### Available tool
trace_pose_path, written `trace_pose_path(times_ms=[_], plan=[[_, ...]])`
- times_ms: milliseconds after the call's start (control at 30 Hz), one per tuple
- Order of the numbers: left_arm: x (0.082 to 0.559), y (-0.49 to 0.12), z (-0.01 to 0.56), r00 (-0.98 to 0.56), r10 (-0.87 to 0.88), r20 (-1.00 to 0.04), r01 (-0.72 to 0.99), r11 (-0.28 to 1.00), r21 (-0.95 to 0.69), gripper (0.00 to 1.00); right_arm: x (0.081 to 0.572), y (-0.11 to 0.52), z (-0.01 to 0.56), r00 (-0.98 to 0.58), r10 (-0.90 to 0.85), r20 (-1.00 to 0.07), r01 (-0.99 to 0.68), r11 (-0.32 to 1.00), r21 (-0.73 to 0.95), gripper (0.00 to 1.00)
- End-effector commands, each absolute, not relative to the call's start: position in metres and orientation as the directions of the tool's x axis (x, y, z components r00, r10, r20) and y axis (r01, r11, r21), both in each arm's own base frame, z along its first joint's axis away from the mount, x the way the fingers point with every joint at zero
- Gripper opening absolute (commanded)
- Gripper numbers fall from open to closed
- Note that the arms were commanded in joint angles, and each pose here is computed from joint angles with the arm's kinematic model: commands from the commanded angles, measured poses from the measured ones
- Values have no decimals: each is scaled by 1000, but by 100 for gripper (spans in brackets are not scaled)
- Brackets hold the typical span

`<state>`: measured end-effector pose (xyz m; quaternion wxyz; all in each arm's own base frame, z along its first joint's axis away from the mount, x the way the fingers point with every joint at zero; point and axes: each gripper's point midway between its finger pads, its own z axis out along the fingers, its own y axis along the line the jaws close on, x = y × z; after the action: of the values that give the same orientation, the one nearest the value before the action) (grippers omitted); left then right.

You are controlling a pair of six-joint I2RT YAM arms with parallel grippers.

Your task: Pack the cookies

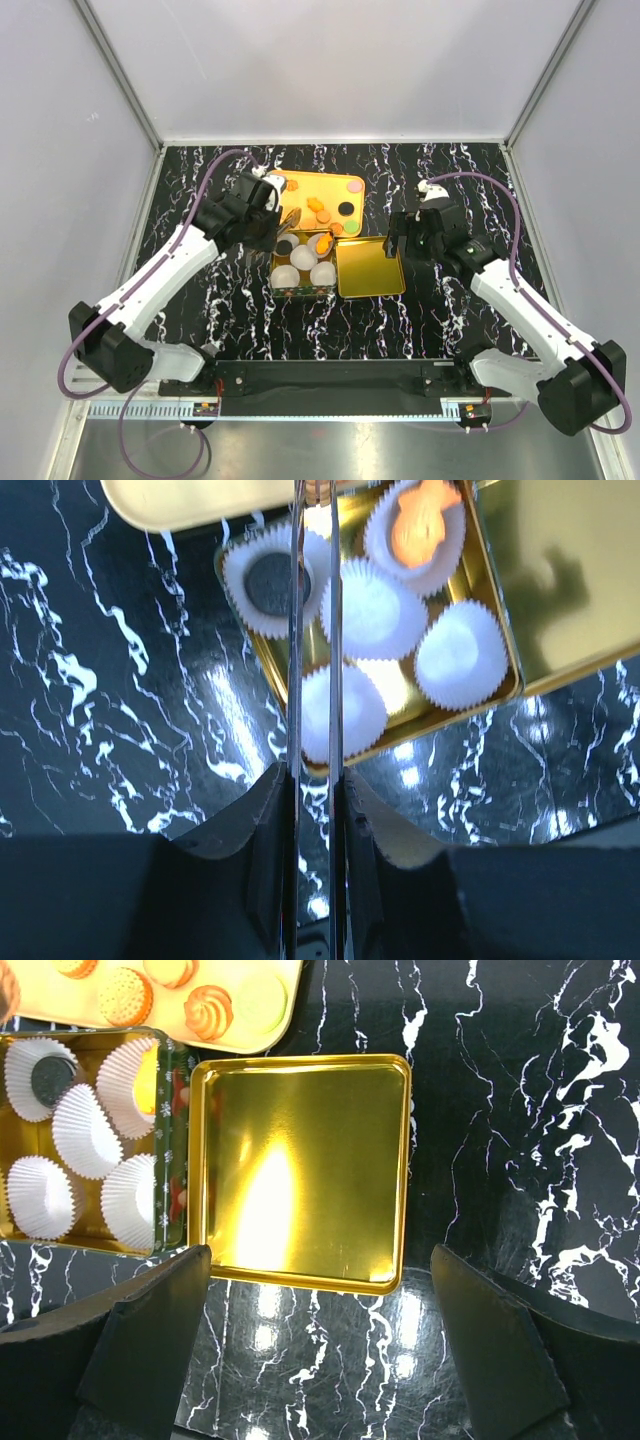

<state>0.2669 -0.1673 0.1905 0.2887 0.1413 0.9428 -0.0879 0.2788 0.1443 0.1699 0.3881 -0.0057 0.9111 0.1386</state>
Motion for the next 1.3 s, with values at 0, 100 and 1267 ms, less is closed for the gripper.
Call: trace_pose_path(times_ms=[0,100,1267], plan=[[255,-171,201,-763,234,-603,374,920,-116,24,289,140,180,-671,99,-735,-103,969,224,100],[247,-170,198,-766,249,-593,391,913,-121,24,290,140,179,-675,96,-732,-101,970,220,100],[203,-177,163,-799,320,-508,455,875,-164,29,290,143,177,-678,93,-729,-110,968,226,100]])
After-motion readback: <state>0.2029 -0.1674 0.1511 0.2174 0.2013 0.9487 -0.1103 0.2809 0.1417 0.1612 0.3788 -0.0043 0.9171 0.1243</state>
